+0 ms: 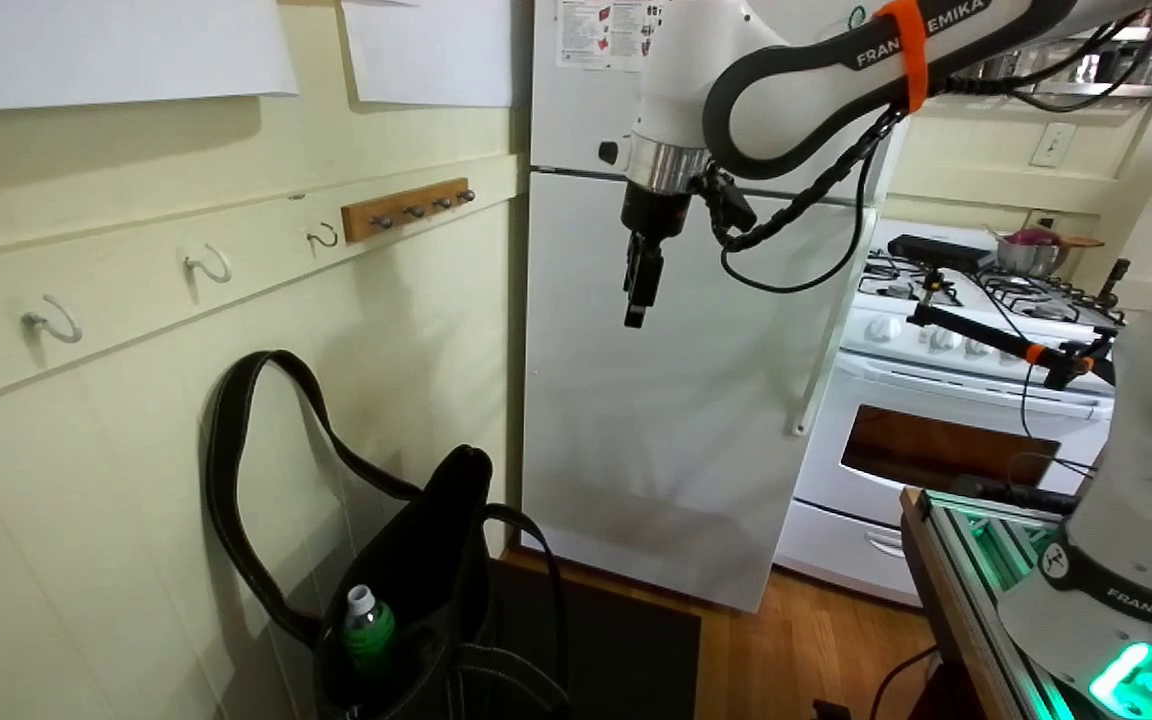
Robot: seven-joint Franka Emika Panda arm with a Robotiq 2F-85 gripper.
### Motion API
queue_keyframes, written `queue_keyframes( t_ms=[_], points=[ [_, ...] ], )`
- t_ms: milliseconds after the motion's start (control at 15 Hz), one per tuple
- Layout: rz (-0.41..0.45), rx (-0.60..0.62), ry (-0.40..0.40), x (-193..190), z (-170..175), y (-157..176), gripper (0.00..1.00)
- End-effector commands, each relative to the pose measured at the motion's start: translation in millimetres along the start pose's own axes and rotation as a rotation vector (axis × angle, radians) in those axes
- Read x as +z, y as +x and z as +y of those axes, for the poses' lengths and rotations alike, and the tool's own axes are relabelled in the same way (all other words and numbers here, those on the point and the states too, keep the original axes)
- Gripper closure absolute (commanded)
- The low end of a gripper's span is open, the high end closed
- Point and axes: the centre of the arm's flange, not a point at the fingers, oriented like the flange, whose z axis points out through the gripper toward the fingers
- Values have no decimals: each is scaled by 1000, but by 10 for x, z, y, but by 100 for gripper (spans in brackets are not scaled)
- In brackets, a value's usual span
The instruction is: Remove the green bottle from the bag
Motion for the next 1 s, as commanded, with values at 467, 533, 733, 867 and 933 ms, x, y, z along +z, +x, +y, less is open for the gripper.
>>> queue_keyframes(
  t_ms=[467,533,733,867,933],
  points=[
    [5,2,18,41,13,98,0],
    [7,-14,43,170,-6,213,0],
    [39,-64,157,519,-69,523,0],
    [42,-71,214,751,-152,703,0],
    [43,-68,227,854,-191,773,0]
  ],
)
